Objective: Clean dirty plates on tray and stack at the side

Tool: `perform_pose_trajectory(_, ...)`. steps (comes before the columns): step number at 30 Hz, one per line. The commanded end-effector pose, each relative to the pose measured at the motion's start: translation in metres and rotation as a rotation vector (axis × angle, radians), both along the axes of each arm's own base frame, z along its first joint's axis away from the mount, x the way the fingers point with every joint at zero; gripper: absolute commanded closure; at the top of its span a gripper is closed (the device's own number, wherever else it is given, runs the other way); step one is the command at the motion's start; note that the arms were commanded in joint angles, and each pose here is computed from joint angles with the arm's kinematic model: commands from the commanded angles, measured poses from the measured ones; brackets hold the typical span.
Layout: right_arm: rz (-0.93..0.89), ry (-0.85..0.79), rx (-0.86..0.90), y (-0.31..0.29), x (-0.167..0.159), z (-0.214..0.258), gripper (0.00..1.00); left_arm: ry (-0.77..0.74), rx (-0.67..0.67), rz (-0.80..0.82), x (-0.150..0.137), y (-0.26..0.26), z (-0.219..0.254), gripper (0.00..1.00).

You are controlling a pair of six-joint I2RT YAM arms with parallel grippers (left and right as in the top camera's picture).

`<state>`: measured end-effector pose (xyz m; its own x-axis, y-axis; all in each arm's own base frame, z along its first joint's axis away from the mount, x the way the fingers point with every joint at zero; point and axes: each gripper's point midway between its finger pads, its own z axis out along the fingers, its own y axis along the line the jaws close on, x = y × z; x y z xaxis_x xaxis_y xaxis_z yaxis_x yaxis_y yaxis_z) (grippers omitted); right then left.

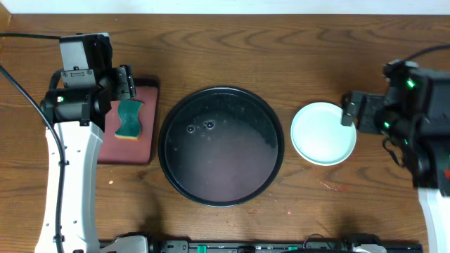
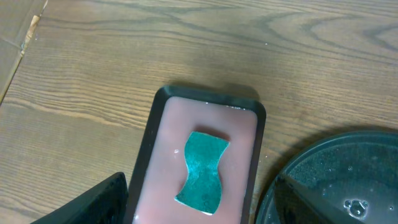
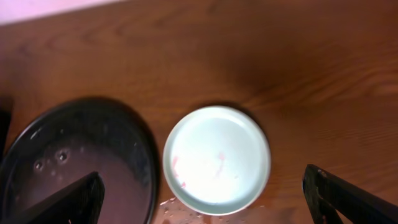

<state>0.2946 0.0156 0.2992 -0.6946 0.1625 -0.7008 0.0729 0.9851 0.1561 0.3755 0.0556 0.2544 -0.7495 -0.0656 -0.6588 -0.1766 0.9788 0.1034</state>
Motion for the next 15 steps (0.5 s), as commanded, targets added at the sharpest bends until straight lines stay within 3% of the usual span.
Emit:
perform_pose_trajectory(1,-0.045,-0.123,-0.061,-0.012,-0.020,0.035,0.01,0.000,0.008,0.006,0.000,0.002,0.001,0.25)
perform_pose_trajectory(9,-0.052,-0.286,-0.051,-0.014,-0.065,0.073,0.01,0.000,0.008,0.006,0.000,0.002,0.001,0.24)
perform_pose_trajectory(15,-0.051,-0.276,-0.052,-0.015,-0.088,0.070,0.01,0.000,0.008,0.006,0.000,0.002,0.001,0.24)
